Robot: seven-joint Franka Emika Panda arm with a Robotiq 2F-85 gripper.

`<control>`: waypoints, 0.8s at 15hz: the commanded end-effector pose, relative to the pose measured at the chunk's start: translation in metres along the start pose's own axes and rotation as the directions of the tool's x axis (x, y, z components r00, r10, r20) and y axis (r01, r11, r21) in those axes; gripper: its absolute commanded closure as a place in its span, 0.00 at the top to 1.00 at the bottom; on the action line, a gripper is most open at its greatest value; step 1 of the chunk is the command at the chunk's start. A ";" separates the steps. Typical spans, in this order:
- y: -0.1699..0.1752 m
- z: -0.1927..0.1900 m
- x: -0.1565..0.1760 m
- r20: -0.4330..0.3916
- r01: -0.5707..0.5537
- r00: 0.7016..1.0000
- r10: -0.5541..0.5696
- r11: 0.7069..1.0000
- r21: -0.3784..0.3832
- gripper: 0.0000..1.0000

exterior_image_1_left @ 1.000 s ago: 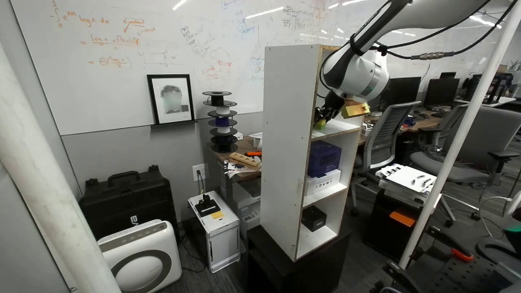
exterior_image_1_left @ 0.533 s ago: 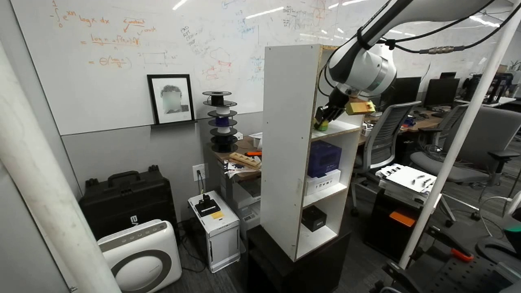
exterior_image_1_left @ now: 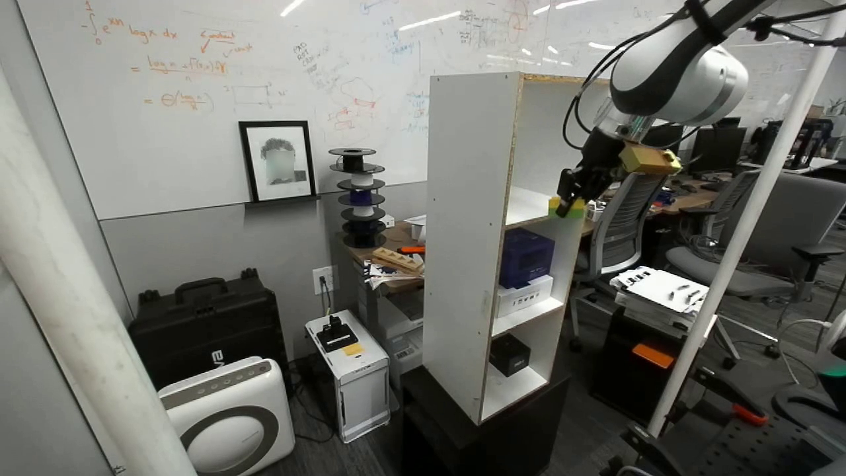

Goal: Put the yellow and green object on top of the shelf

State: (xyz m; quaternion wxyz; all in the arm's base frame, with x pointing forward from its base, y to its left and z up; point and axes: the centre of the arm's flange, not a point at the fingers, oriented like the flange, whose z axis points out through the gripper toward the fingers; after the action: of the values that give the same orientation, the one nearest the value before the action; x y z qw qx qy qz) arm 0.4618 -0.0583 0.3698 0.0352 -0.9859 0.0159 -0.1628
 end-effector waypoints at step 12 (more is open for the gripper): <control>-0.019 -0.307 0.102 -0.372 -0.376 0.825 0.424 0.905 0.198 0.15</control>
State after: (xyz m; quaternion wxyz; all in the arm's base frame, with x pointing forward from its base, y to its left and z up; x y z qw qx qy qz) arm 0.4135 -0.0523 0.6488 0.1176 -0.9182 0.1719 -0.3369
